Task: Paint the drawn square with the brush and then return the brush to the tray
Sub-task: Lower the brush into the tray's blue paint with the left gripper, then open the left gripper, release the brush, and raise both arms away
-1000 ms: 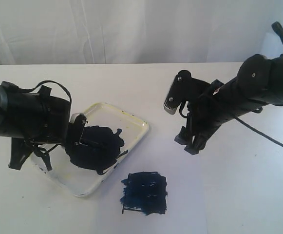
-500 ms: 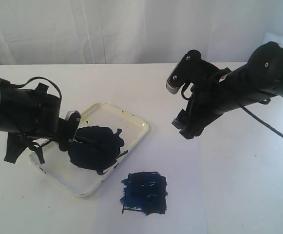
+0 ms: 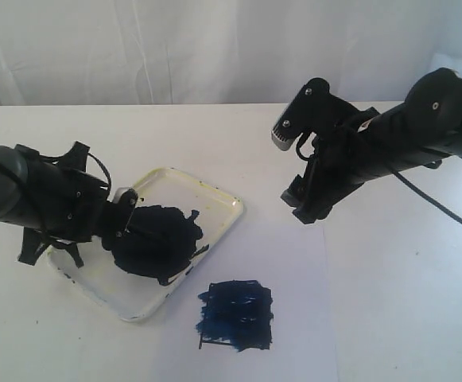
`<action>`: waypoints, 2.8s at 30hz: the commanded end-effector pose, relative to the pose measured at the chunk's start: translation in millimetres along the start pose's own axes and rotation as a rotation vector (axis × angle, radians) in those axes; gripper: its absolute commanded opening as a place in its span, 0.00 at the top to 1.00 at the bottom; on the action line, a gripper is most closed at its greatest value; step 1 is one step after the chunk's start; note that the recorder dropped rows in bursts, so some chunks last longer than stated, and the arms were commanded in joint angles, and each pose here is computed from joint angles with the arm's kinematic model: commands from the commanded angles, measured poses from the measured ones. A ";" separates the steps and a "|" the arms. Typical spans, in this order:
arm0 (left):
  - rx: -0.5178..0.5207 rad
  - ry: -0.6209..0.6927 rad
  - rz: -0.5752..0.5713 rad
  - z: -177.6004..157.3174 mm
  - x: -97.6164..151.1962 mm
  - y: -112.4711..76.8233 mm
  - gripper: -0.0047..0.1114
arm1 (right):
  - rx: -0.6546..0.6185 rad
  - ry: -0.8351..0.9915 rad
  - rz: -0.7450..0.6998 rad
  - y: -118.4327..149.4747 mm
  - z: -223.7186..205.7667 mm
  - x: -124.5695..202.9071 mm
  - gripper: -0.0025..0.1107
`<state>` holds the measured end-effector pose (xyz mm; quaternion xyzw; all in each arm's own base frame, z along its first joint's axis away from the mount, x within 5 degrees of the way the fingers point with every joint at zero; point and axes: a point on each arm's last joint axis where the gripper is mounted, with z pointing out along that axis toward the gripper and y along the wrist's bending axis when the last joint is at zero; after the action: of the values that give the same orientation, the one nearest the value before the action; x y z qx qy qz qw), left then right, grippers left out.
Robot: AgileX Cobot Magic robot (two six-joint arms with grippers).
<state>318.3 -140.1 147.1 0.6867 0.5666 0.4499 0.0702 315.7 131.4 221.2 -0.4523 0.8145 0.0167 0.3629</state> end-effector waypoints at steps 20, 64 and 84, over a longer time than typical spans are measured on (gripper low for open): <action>0.046 -0.045 0.004 18.6 -5.5 -9.3 0.96 | 0.006 -0.003 0.007 -0.5 -1.8 0.4 0.30; 0.096 -0.038 -0.890 -46.2 67.8 38.2 0.96 | -0.046 0.163 0.580 -17.4 -19.2 -27.1 0.60; 0.999 -0.028 -1.507 -6.3 151.9 4.0 0.96 | 0.074 0.508 0.887 -85.6 -56.4 55.5 0.98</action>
<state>315.8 -28.1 230.4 0.1160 0.9909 -0.0013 0.0682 331.1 39.0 253.0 -0.0581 0.9868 0.0361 0.1466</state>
